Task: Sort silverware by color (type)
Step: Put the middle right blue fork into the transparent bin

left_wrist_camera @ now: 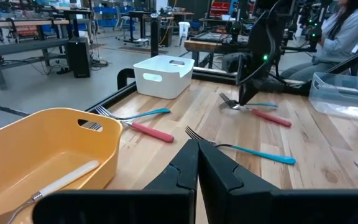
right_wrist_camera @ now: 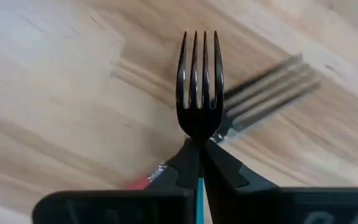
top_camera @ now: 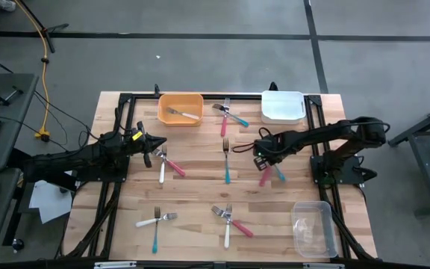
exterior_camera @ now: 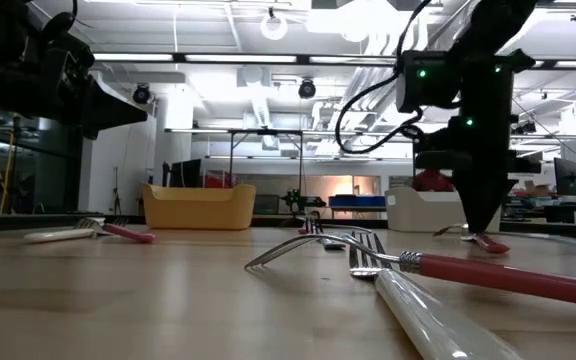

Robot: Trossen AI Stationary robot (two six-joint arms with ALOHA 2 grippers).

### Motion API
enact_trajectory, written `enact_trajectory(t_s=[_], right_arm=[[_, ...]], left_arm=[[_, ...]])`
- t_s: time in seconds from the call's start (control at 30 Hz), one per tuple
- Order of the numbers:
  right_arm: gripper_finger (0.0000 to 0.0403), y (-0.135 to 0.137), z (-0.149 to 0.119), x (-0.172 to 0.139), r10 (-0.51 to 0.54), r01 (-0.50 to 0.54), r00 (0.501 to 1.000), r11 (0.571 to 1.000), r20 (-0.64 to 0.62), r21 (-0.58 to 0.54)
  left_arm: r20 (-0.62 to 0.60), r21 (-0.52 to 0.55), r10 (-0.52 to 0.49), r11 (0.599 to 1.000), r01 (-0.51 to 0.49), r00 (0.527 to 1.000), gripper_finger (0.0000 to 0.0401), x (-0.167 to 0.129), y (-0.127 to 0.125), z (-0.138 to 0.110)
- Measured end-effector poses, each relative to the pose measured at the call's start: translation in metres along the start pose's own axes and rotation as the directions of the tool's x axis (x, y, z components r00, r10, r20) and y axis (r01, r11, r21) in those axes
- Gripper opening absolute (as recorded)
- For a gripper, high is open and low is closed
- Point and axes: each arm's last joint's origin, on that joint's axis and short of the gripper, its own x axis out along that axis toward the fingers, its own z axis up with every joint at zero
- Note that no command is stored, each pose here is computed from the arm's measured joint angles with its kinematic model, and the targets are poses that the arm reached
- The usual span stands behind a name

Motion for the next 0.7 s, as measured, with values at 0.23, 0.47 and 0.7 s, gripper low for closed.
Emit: enact_trajectory(t_s=[0.23,0.47,0.7], right_arm=[[0.0003,0.006,-0.004,-0.04,0.098,-0.099,0.995,0.995,0.022,0.031],[0.0003,0.031,-0.033,-0.091,0.225,-0.223,0.973,0.974,-0.053,0.044],[0.0003,0.053,-0.092,-0.14,0.302,-0.277,0.936,0.949,-0.178,0.152]], left_arm=[[0.0,0.0,0.0,1.0,0.0,1.0,0.0,0.0,0.0,0.0],[0.0,0.001,0.0,1.0,0.0,1.0,0.0,0.0,0.0,0.0],[0.0,0.0,0.0,1.0,0.0,1.0,0.0,0.0,0.0,0.0]])
